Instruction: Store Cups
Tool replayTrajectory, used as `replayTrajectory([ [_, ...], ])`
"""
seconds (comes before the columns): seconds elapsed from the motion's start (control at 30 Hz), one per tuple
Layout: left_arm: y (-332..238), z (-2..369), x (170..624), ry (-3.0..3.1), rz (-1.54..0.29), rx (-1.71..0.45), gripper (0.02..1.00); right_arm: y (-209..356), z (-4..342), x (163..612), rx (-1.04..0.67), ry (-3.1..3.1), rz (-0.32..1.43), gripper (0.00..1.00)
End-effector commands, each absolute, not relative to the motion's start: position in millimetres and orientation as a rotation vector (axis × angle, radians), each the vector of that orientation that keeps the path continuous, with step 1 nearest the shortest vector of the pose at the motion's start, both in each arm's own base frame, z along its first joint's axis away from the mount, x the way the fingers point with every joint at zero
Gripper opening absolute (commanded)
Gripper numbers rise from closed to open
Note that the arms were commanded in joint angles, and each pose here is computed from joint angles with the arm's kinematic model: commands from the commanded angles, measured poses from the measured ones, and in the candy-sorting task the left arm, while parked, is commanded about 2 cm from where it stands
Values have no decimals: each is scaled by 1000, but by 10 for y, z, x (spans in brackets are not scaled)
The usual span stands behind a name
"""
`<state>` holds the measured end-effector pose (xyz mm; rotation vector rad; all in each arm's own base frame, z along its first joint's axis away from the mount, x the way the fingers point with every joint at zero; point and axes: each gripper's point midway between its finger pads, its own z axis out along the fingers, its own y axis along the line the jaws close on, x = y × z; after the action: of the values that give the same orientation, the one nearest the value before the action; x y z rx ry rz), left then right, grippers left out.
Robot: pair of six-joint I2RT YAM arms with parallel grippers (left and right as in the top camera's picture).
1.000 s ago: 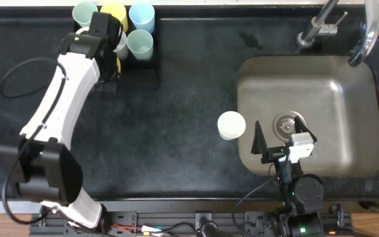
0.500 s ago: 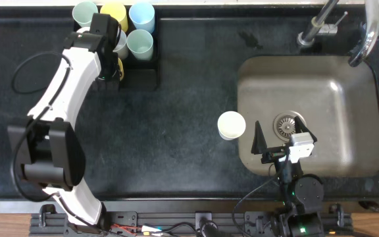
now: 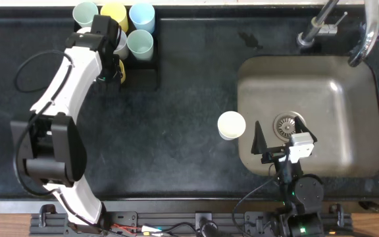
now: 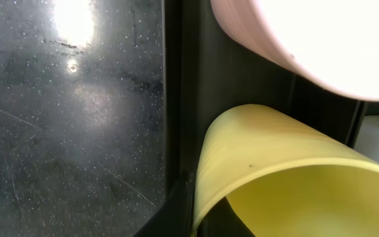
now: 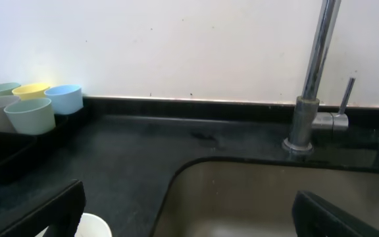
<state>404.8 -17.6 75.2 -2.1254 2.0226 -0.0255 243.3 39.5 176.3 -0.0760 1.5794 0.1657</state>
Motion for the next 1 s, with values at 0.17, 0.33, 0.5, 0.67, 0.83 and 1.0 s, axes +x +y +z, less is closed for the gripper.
replayTrajectory([
  [0.17, -109, 654, 4101, 2023, -7, -2113, 77, 415, 1725, 2433, -85, 1580, 171, 993],
  [0.33, -83, 658, 4127, 2011, -17, -2116, 110, 415, 1725, 2433, -86, 1580, 170, 998],
  [0.5, -45, 660, 4129, 2009, -16, -2117, 345, 415, 1724, 2433, -85, 1581, 171, 996],
  [0.67, -37, 684, 4157, 1998, -30, -2110, 627, 415, 1725, 2433, -85, 1580, 171, 998],
  [0.83, -23, 850, 4187, 1967, -72, -2088, 667, 415, 1725, 2433, -85, 1580, 171, 996],
  [1.0, -12, 1204, 4176, 1917, -155, -2054, 715, 415, 1724, 2433, -85, 1581, 171, 998],
])
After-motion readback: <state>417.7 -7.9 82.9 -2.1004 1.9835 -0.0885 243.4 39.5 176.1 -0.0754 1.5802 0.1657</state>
